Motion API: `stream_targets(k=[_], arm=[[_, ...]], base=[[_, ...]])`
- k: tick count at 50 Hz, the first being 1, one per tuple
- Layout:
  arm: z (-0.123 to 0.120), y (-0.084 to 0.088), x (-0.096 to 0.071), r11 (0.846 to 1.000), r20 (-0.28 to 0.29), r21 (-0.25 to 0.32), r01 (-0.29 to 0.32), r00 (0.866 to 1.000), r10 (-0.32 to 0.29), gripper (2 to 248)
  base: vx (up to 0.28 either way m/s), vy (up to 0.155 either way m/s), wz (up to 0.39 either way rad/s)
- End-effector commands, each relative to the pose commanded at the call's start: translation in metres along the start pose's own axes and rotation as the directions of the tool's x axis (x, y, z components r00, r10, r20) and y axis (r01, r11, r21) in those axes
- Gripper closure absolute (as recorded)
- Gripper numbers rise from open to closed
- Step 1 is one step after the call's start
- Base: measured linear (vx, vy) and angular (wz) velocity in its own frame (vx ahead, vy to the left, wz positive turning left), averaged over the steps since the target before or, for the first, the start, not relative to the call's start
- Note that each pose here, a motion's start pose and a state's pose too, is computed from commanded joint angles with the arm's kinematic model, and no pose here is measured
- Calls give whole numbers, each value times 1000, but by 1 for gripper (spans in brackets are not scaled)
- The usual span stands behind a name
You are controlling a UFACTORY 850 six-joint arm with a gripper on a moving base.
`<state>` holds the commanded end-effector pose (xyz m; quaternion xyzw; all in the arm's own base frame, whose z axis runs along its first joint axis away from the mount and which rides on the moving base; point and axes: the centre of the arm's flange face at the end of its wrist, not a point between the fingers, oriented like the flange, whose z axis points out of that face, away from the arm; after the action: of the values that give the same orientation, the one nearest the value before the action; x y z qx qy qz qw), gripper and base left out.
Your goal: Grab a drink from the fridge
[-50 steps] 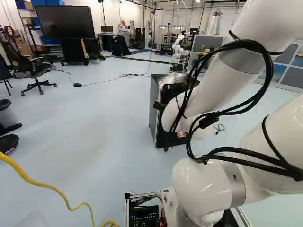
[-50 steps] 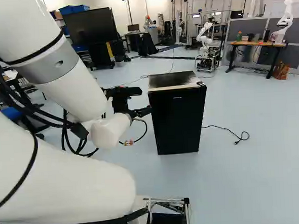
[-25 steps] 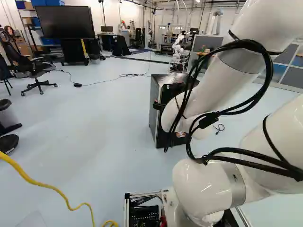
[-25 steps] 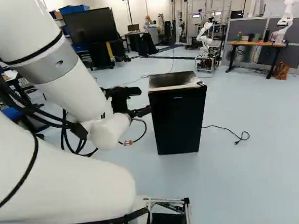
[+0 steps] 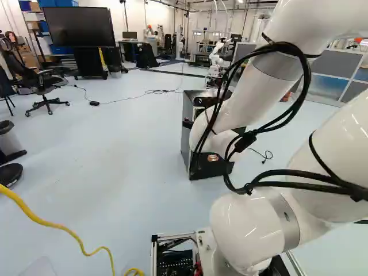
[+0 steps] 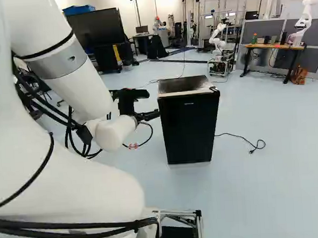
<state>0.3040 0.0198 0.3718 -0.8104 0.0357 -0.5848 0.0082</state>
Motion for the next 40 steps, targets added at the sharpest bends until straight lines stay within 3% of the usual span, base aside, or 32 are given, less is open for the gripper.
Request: stream_targets(k=[40], arm=[[59,-35,0,992,-62,-98,-82,995,77,3]], base=[[0,0,0]])
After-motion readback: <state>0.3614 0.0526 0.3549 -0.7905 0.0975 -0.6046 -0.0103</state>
